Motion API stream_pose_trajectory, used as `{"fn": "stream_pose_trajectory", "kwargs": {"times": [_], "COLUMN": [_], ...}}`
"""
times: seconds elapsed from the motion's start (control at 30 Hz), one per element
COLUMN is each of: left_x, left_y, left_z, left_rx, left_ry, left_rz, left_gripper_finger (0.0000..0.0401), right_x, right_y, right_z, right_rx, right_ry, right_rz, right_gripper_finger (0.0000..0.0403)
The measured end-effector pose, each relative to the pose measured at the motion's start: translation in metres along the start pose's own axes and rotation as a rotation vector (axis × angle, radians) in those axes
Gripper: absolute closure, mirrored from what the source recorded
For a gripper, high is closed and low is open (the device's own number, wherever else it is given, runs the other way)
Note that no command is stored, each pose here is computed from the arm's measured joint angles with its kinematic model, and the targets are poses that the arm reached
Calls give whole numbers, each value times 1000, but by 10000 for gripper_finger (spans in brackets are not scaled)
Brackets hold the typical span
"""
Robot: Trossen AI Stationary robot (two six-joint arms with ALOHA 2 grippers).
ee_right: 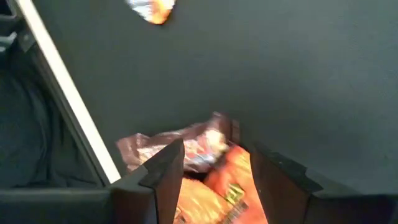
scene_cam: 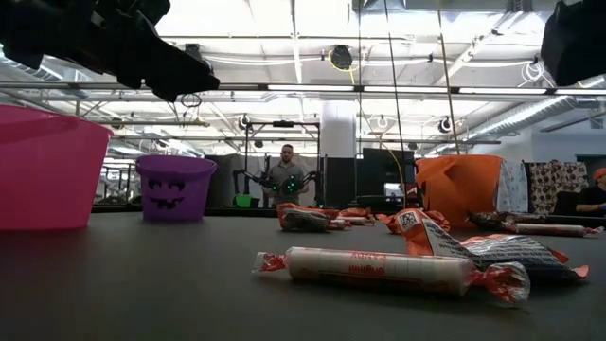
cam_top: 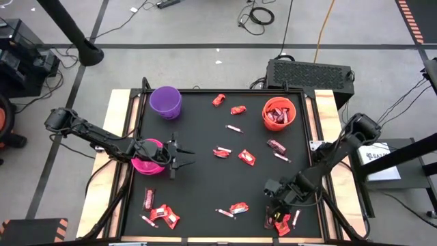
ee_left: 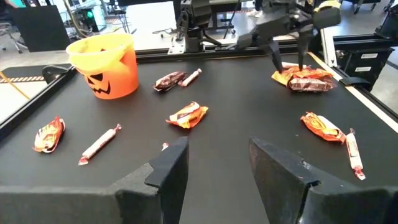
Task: Sort candy by brand, put in halloween buckets
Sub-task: Put the brown candy into the orange bucket
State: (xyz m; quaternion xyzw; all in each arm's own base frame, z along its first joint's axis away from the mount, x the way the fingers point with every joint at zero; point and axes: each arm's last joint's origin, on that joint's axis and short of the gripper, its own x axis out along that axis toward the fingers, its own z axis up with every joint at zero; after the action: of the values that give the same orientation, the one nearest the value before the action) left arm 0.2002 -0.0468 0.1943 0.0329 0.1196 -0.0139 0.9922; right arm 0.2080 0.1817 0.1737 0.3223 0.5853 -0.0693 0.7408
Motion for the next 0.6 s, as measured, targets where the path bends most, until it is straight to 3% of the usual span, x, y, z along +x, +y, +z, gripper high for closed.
{"fn": "stream_pose_trajectory", "kwargs": {"times": [0.13,0.6], "left_x": [0,0], "left_y": [0,0], "left_z": [0,0], "left_rx": [0,-11], "left_ry": [0,0], "left_rz": [0,0], "left_gripper_finger": [225,225], "right_x": [9,13], "right_y": [4,2], "right_z": [0,-11], "right_rx": [-54,-86], "right_ry": [17,43], "right_rz": [31,-21], "right_gripper_finger": [227,227]}}
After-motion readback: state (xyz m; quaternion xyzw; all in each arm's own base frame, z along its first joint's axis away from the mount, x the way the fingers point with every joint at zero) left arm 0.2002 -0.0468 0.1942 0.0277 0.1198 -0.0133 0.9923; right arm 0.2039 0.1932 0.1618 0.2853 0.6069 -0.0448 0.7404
